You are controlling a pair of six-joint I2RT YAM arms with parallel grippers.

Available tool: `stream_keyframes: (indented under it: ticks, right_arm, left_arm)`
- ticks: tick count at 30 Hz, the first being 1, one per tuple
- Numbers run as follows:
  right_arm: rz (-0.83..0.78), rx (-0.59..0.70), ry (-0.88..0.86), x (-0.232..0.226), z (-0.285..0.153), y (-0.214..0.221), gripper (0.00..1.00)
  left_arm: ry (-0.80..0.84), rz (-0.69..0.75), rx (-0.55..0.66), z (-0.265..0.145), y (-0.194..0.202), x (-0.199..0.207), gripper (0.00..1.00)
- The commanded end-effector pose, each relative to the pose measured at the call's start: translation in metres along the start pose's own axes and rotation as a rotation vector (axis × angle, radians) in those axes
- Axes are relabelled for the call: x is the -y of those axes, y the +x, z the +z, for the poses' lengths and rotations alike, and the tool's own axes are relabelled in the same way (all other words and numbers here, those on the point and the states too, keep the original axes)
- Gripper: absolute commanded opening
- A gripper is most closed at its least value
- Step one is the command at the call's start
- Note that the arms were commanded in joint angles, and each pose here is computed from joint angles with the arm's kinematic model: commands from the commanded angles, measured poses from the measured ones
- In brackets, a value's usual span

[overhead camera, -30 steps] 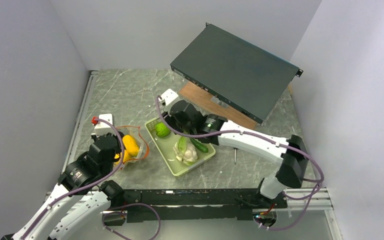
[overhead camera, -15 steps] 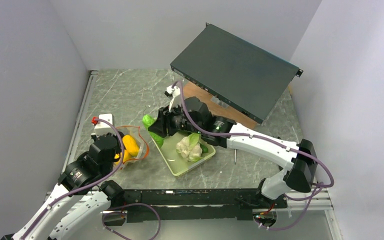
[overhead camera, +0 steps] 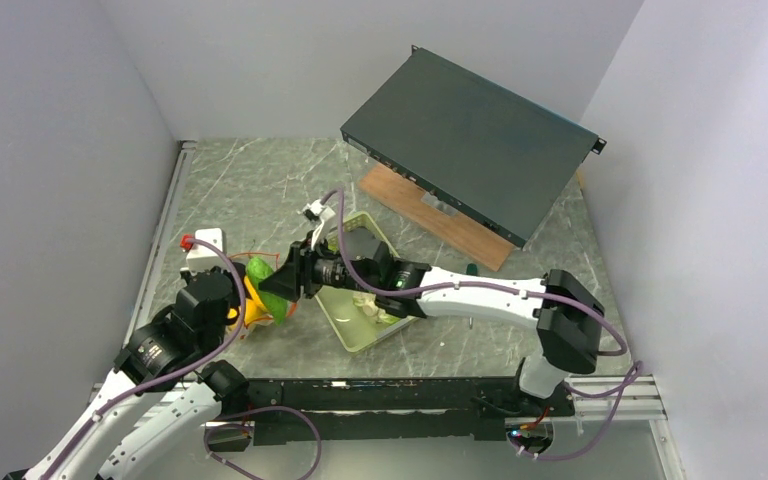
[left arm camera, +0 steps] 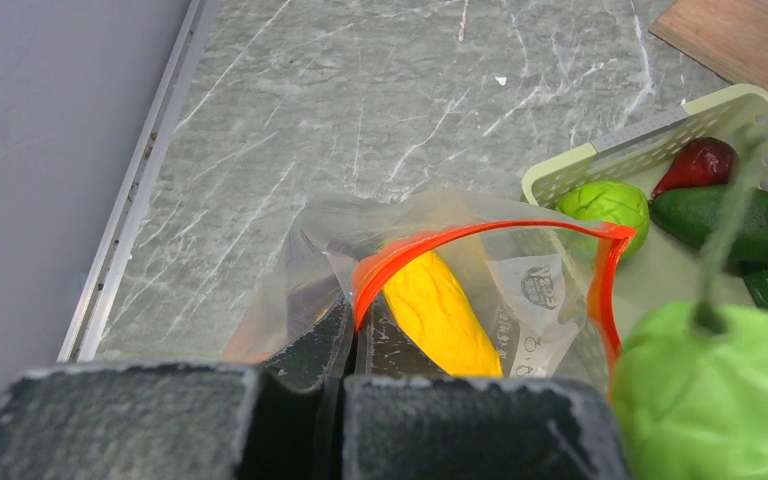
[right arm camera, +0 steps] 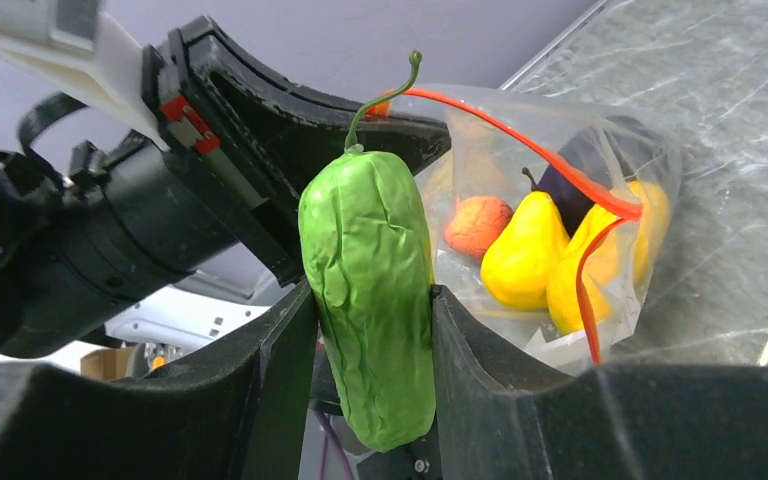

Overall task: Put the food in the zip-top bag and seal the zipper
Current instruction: Place the fake vegetable in the zipper food storage bag.

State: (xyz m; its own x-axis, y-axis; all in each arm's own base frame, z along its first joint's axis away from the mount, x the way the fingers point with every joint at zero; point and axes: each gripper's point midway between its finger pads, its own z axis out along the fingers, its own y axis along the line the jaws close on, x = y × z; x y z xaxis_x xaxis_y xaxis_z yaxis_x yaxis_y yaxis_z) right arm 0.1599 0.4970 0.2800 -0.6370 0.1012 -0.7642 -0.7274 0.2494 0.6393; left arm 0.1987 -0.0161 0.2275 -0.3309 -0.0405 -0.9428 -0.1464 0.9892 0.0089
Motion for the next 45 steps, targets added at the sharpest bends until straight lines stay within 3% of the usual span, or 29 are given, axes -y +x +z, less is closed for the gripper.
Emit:
stream_keyframes:
  ticks: [1,4,12,23,29,40,45]
  right_arm:
    - [-0.091,0.104,-0.100,-0.018,0.007,-0.012,0.04]
    - [-0.143,0.116,-0.100,-0.016,0.014,-0.006,0.04]
    - [-0.230,0.001,-0.066,0.004,0.045,0.029,0.04]
    - [-0.232,-0.103,0.050,0.028,0.071,0.043,0.06]
    - [-0.068,-0.065,0.173,0.038,0.074,0.031,0.07]
    - [0.427,0.030,0.344,0.050,0.085,0.015,0.07]
    - [0.549,0.075,0.385,0.057,0.088,0.014,0.08]
  left_arm:
    - [-0.014,-0.028,0.025,-0.001,-0.008,-0.002,0.00]
    - [-0.015,-0.028,0.025,-0.001,-0.008,-0.003,0.00]
    - [-0.013,-0.039,0.037,-0.003,-0.009,-0.004,0.00]
    - [-0.009,-0.040,0.039,-0.003,-0.010,-0.004,0.00]
    - [-0.006,-0.036,0.037,-0.003,-0.010,-0.003,0.00]
    - [-0.009,-0.043,0.039,-0.003,-0.009,-0.004,0.00]
    - [-0.009,-0.042,0.036,-0.003,-0.010,-0.004,0.00]
